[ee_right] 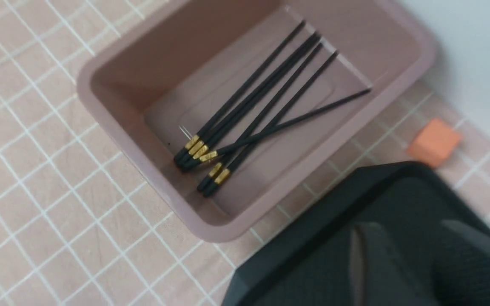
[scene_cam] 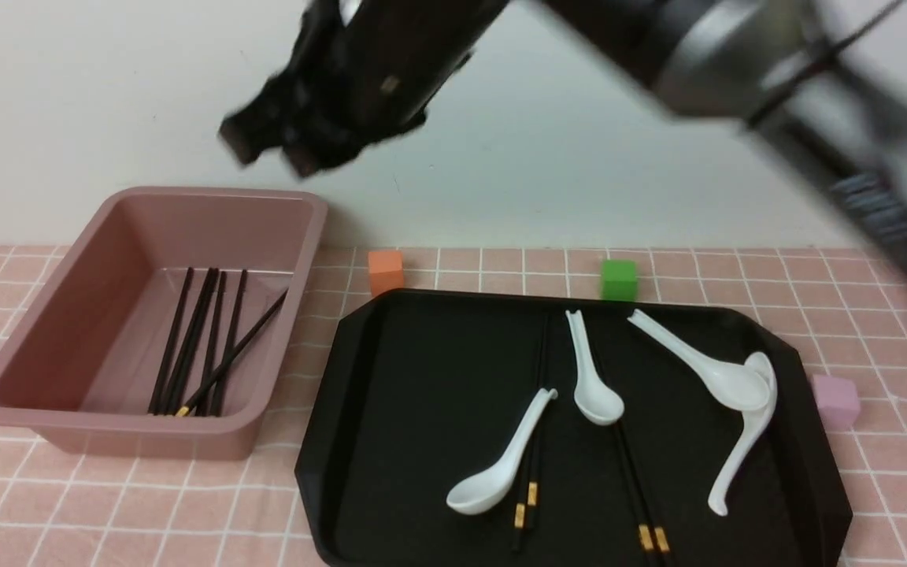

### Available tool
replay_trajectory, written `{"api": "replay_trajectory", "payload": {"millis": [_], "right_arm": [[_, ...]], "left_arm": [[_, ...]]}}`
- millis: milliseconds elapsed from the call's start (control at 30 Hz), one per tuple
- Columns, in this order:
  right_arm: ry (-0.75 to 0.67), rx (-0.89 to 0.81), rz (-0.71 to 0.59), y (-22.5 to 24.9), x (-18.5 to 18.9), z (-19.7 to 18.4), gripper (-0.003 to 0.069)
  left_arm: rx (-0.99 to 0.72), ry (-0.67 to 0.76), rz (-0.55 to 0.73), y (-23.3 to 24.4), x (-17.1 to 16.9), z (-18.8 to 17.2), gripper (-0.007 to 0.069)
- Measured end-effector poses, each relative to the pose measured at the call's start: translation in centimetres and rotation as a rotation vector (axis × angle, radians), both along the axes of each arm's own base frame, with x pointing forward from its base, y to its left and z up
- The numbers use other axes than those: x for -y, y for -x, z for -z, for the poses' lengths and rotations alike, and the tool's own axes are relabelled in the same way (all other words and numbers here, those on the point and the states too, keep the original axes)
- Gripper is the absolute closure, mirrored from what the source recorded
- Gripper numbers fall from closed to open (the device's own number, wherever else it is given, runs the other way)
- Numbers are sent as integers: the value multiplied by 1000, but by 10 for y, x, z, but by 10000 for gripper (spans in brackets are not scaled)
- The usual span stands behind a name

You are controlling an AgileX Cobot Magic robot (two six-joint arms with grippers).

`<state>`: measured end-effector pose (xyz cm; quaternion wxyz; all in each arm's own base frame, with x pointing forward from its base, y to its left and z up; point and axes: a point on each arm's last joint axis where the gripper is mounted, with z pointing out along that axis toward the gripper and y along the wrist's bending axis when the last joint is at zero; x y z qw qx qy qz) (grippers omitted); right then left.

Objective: On pink tablecloth take chopsticks from black tray and put them in box.

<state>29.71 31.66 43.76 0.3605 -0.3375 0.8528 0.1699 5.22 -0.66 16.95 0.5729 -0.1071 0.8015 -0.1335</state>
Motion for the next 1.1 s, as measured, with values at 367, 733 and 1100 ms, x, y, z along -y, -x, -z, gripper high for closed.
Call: {"api": "replay_trajectory", "payload": {"millis": [367, 733, 1100], "right_arm": [[160, -64, 45, 95, 112, -7, 672], [179, -100, 46, 134, 152, 10, 673], [25, -25, 296, 172, 244, 95, 673]], "left_arm": [[0, 0, 0, 0, 0, 0, 387], [0, 0, -1, 0, 0, 0, 387], [0, 0, -1, 0, 0, 0, 387]]}}
